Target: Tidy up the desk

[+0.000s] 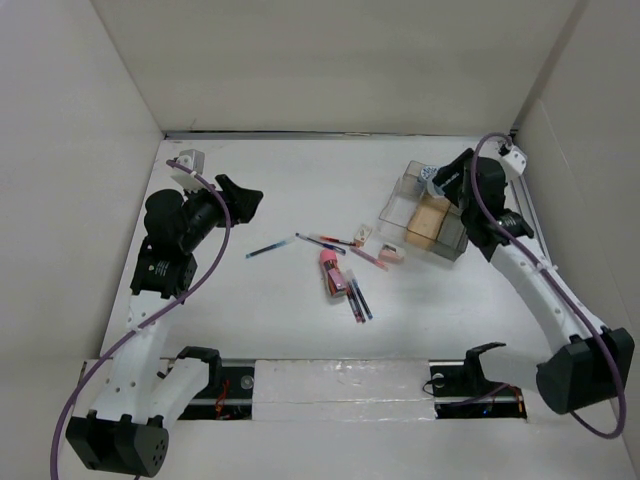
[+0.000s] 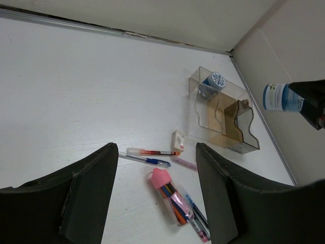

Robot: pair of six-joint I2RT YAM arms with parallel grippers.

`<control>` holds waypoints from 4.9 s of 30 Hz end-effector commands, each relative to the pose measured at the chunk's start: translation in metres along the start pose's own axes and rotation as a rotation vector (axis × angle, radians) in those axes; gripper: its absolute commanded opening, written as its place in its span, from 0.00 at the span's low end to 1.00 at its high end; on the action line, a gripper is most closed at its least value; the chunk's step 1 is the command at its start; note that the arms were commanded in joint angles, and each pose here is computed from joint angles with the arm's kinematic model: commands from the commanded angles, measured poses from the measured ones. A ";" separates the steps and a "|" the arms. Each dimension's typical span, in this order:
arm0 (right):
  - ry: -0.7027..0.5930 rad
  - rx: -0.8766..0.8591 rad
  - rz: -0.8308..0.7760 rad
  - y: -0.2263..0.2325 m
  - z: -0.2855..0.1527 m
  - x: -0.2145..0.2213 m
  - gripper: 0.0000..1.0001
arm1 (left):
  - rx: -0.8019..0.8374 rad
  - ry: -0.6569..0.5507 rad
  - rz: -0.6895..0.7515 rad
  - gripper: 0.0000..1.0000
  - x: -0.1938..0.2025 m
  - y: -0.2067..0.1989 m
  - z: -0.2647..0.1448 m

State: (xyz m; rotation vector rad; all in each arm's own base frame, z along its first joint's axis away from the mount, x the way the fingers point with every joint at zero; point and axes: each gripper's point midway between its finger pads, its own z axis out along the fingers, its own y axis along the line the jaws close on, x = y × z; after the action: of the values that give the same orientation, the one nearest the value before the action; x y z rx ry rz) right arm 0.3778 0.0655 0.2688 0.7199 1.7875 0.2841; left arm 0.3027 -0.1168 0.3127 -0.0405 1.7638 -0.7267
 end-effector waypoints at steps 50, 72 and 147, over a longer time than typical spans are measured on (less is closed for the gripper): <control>-0.033 0.352 0.014 -0.096 0.176 -0.037 0.93 | 0.040 -0.038 0.014 0.58 -0.012 -0.008 0.002; 0.512 -0.382 -0.408 0.077 -0.063 0.240 0.50 | 0.032 -0.064 0.027 0.58 -0.018 -0.009 -0.003; 0.316 -0.149 0.250 -0.018 0.030 0.091 0.38 | 0.047 -0.057 0.022 0.58 -0.015 -0.012 -0.004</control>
State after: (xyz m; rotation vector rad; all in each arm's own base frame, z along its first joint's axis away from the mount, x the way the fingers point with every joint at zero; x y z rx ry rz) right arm 0.3653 0.0816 0.1415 0.9337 2.0092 0.5505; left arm 0.3008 -0.1173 0.3173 -0.0346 1.7474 -0.7323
